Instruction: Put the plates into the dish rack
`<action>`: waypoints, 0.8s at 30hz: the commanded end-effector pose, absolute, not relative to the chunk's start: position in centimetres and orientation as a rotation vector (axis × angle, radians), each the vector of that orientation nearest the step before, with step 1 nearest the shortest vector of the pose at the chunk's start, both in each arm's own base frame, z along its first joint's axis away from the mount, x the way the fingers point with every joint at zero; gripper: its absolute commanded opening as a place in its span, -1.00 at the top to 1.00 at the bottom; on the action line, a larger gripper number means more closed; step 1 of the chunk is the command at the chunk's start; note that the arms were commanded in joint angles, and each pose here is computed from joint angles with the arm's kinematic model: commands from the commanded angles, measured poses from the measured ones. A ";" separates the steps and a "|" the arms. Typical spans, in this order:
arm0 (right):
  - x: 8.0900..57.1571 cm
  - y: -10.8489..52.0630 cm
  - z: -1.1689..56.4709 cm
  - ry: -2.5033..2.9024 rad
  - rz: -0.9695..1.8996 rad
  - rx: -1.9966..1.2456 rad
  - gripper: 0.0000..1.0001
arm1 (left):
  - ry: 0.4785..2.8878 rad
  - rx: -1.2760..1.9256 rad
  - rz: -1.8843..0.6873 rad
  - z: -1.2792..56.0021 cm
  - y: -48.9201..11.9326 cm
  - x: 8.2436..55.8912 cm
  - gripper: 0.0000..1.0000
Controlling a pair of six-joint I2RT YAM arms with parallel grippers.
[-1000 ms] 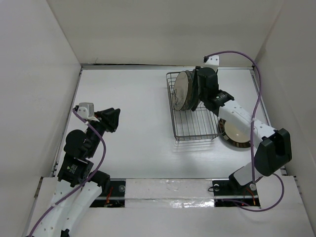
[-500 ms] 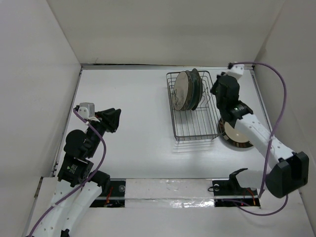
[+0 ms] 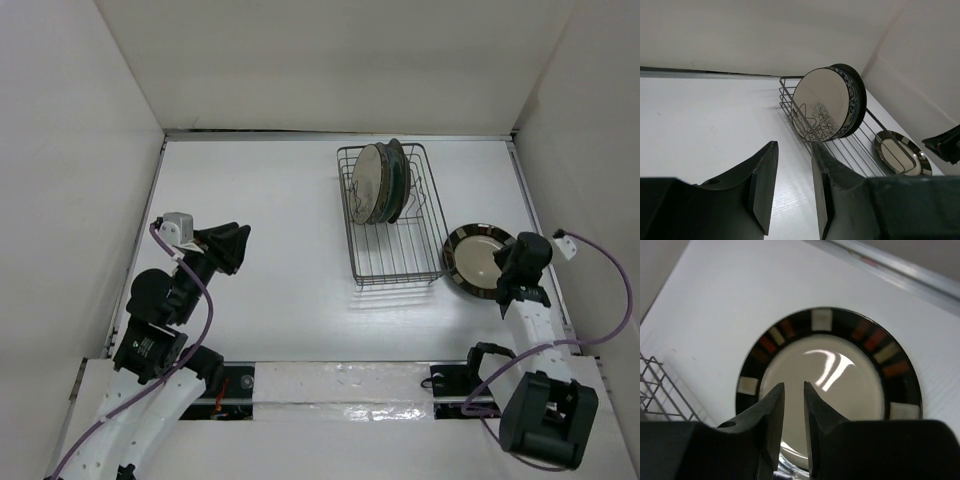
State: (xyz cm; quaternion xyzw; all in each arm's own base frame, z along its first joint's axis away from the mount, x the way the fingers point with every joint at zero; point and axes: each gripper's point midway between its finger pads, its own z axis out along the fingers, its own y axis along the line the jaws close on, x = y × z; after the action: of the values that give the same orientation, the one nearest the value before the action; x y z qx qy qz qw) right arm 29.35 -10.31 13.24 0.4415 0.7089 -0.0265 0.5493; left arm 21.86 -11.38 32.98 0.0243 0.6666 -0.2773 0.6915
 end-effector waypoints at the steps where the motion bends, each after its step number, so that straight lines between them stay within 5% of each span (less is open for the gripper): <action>1: 29.8 -10.4 12.2 1.671 0.120 1.100 0.38 | 1.415 0.068 -0.654 34.8 -11.6 21.0 0.41; 24: 44.8 -8.7 5.5 1.931 0.520 1.047 0.38 | 1.402 0.096 -0.684 35.1 -12.2 20.2 0.40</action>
State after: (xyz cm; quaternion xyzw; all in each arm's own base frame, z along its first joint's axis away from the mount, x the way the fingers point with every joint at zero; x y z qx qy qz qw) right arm 41.92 -8.39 4.28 0.4223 0.7864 0.1883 0.4097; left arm 20.13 -12.12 34.12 0.0422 0.6462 -0.3048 0.6984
